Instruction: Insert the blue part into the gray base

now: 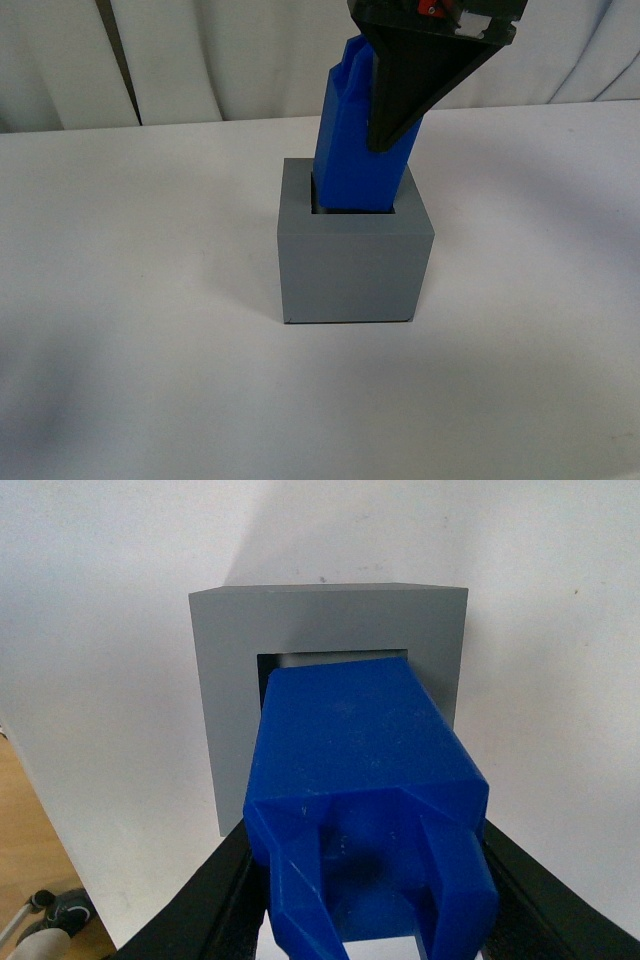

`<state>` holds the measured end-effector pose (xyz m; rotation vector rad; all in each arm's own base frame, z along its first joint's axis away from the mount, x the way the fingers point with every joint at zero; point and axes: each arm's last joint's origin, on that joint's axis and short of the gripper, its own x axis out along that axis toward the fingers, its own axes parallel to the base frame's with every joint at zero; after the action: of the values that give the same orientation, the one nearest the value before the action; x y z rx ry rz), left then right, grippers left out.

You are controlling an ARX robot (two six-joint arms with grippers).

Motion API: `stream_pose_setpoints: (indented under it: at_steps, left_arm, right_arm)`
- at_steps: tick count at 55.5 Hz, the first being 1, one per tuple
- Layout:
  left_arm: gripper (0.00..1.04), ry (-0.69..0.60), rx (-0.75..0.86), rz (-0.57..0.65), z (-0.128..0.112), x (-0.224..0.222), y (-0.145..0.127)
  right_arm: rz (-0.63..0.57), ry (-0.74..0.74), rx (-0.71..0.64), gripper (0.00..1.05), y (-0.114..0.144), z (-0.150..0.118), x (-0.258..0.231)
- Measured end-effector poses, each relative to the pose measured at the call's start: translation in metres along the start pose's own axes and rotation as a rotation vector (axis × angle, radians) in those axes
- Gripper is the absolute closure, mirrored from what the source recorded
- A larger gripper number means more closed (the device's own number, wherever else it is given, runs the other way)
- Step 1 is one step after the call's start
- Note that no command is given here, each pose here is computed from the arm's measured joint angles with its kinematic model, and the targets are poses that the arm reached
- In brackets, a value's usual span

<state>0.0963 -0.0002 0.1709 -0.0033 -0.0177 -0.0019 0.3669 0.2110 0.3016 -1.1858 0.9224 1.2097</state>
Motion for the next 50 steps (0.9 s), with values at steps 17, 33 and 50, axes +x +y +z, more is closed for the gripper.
stream_pose_setpoints:
  at_steps: [17,33,50]
  left_arm:
    - [0.06,0.000,0.000,0.000,0.0000,0.0000,0.0000]
    - [0.06,0.000,0.000,0.000,0.0000,0.0000,0.0000]
    - [0.06,0.000,0.000,0.000,0.0000,0.0000,0.0000]
  right_arm:
    - [0.006,0.010,-0.004,0.57,-0.0011,0.0018,0.0034]
    - [0.000,0.018,-0.007,0.57,-0.0014,0.0017,0.0034]
    - [-0.007,0.025,-0.013,0.57,-0.0021,0.0012,0.0047]
